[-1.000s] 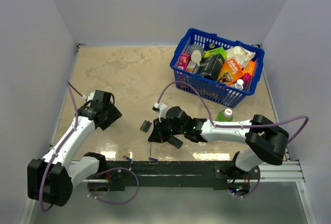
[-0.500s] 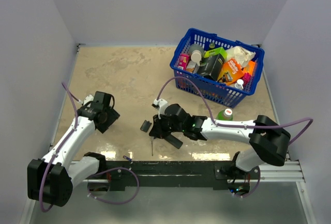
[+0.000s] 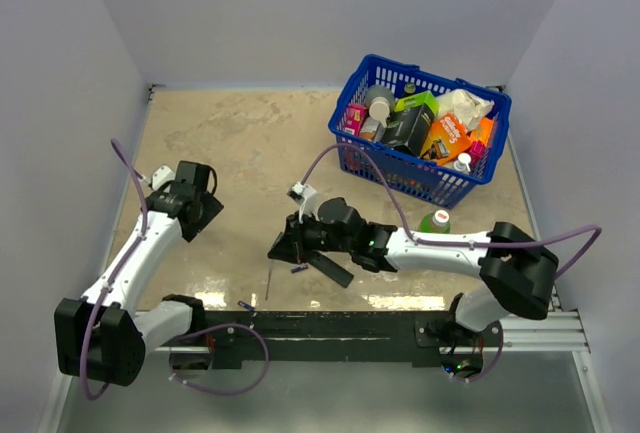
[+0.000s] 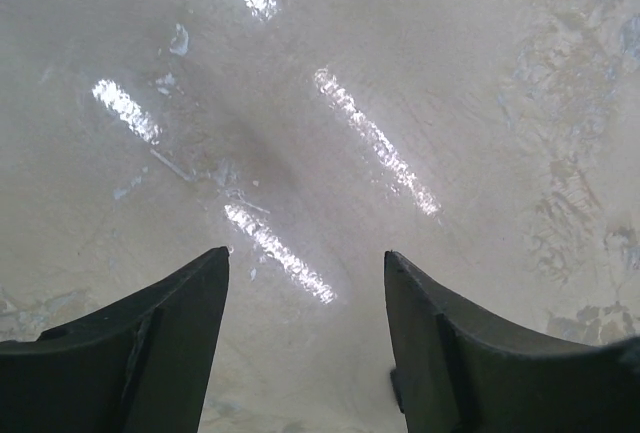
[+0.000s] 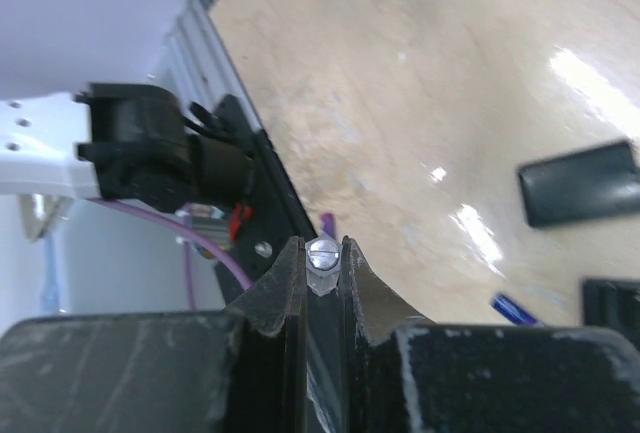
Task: Unload the batteries from the remote control
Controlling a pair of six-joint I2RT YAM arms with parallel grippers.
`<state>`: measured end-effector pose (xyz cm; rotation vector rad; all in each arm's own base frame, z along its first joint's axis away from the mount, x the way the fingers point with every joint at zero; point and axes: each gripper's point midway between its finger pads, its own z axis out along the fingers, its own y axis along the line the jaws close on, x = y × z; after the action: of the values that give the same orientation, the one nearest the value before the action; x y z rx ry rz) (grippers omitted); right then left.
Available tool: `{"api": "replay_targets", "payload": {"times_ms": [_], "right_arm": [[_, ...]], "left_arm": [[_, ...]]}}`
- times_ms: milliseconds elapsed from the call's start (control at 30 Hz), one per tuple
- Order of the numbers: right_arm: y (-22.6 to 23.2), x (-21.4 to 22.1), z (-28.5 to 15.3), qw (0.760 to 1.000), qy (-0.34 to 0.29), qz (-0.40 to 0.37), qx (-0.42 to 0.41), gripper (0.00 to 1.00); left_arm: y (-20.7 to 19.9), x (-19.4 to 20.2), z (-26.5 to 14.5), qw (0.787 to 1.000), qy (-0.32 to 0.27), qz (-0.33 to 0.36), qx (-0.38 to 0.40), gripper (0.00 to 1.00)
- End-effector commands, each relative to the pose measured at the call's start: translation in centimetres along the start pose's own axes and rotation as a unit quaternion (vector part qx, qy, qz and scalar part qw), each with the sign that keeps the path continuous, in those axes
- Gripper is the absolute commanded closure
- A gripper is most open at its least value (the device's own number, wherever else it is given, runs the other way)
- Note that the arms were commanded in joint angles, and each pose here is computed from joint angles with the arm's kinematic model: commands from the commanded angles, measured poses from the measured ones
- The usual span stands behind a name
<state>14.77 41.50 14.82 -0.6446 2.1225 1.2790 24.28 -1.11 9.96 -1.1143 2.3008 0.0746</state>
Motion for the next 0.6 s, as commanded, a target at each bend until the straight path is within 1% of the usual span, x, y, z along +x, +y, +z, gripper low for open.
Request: {"api": "replay_targets", "payload": {"times_ms": [0,33,100,133,200,333,567], "right_arm": [[3.5,-1.6,1.7,0.996,-0.05,0.037,-0.066,1.0],[4.3,-1.7,2.1,0.995,-0.053,0.037,-0.077,1.0],[4.6,-0.6,3.3,0.995,-0.039,0.046,-0.083,1.0],[5.3,-0.9,3.7,0.994,-0.04,0.045,-0.091,1.0],[6.0,0.1,4.7,0.994,-0.025,0.043,-0.096,1.0],[7.1,0.9,6.2,0.995,-0.017,0.03,-0.094,1.0],[5.8,2.1,8.0,0.998,-0.015,0.015,-0.059,1.0]], "left_arm": [[0.2,-1.8,0.3,1.0,-0.024,0.014,-0.008,0.32],[-0.1,-1.7,0.4,1.0,-0.02,0.016,0.002,0.32],[0.3,-1.5,0.5,1.0,-0.017,0.023,0.002,0.32],[0.2,-1.4,0.5,1.0,-0.015,0.024,0.008,0.32],[0.5,-1.3,0.6,0.999,-0.015,0.03,0.011,0.32],[0.6,-1.2,0.7,0.999,-0.016,0.037,0.017,0.32],[0.6,-0.4,1.2,0.999,-0.004,0.043,0.024,0.32]]}}
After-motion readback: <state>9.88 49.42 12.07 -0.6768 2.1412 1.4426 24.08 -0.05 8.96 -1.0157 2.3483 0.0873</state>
